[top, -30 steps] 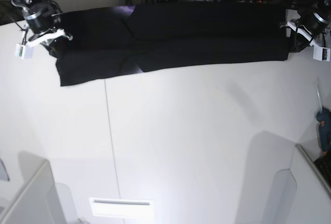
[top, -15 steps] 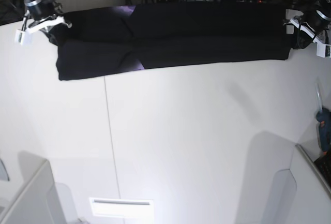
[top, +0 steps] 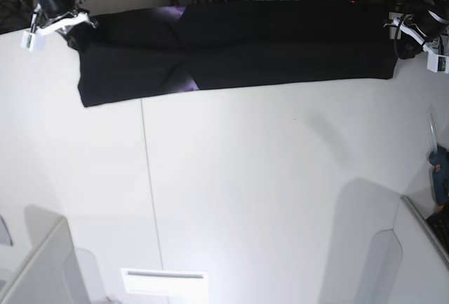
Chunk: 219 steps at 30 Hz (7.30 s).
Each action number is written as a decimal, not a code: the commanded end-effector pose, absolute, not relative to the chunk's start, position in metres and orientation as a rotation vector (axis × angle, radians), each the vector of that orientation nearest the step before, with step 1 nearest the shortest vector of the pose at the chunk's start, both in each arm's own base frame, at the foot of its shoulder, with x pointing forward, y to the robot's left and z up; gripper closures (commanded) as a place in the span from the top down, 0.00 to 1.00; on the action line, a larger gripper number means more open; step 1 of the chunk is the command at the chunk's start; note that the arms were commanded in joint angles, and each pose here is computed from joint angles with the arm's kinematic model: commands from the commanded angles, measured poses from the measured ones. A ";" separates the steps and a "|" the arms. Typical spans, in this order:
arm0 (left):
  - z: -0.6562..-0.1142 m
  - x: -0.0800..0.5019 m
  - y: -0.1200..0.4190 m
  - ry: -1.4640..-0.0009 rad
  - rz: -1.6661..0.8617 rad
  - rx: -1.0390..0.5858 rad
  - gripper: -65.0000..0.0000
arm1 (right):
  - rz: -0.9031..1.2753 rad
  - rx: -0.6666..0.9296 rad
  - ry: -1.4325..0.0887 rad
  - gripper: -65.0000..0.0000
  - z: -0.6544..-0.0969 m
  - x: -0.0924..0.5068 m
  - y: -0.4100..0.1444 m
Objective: Fold the T-shirt properly
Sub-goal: 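Release the folded hem and raise both grippers, then grasp the folded edge with both grippers and pull it toward the hem, then pull the black strip toward the robot with both grippers, then fold the strip's end with the left gripper toward the right gripper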
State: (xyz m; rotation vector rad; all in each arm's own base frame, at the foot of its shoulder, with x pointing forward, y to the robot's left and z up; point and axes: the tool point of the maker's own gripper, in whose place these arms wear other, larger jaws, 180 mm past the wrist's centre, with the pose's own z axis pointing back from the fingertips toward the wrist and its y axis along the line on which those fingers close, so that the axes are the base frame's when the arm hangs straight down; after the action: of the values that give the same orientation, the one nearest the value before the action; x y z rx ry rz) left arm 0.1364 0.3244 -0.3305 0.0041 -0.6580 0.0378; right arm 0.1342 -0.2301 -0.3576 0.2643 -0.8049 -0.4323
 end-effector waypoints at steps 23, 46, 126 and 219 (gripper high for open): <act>-0.336 0.140 0.312 -0.655 0.011 -0.030 0.00 | -0.465 0.254 -0.720 0.00 -0.381 0.118 -0.238; -0.332 0.131 0.324 -0.681 0.098 -0.005 0.00 | -0.232 0.444 -0.891 0.00 -0.349 0.165 -0.190; -0.359 0.178 0.325 -0.756 0.384 -0.292 0.82 | -0.077 0.179 -0.898 0.43 -0.363 0.237 -0.181; -0.348 0.228 0.109 -0.708 -0.046 -0.567 0.00 | -0.294 0.101 -0.983 0.00 -0.345 0.229 -0.246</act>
State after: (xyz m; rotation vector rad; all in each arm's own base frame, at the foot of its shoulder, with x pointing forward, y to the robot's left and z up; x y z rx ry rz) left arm 0.2213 0.1108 -0.3591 -0.5475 -0.6645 -0.0366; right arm 0.2231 -0.2443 -0.3557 0.1035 -0.9394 -0.3106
